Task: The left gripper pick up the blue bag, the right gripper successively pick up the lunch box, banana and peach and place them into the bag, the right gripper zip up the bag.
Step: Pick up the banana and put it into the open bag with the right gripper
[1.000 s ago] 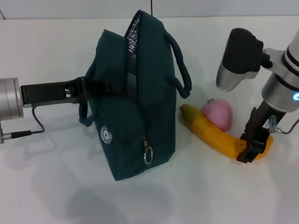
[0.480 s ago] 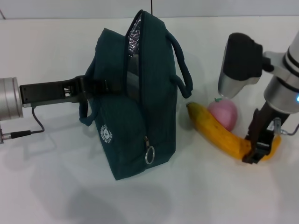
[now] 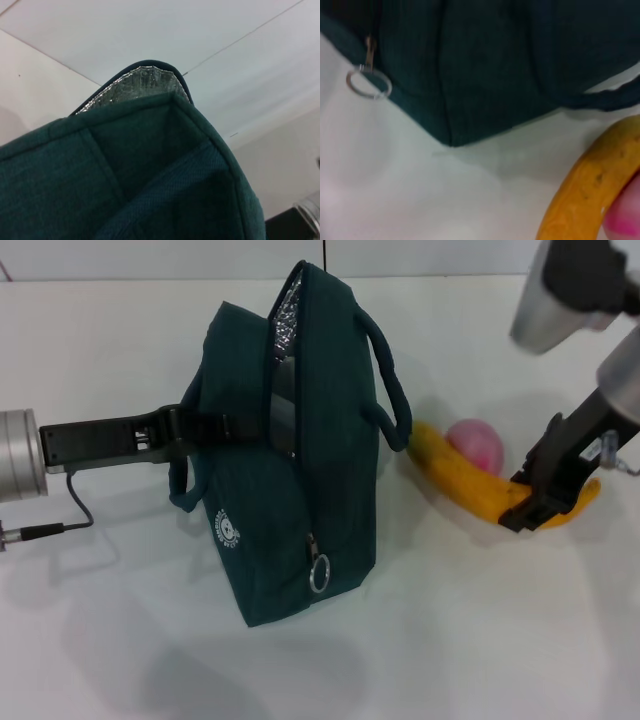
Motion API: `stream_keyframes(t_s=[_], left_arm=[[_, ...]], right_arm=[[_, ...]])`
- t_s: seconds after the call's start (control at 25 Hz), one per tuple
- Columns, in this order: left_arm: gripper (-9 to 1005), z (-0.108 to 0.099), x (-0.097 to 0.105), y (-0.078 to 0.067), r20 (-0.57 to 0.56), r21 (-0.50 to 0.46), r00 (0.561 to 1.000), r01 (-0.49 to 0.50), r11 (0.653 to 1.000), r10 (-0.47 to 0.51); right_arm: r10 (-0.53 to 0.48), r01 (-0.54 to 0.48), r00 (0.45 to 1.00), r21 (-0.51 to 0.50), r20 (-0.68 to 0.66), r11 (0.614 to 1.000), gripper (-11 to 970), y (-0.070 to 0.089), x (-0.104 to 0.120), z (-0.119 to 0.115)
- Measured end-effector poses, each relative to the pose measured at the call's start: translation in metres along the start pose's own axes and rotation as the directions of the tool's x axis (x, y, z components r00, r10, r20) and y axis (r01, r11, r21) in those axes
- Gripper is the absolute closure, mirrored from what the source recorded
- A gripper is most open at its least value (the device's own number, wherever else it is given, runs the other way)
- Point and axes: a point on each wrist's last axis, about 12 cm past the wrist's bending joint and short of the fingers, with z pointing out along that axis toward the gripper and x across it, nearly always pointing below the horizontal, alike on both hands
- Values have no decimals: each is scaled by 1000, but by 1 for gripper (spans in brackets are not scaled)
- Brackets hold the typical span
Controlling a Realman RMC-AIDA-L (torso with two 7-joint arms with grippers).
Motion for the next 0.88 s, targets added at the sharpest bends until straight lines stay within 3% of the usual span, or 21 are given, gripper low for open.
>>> stream_keyframes(t_s=[0.4,0.88], left_arm=[[944,-6,-6,-9,9,60,1000,-26,998,25],[944,-7,-15,-18,-5,105,999,-51,993,52]], right_arm=[[77,-54,965,-96,250,994,503,-6,24,-44],[136,-66,857,-155,497,986,502,-8,60,-81]])
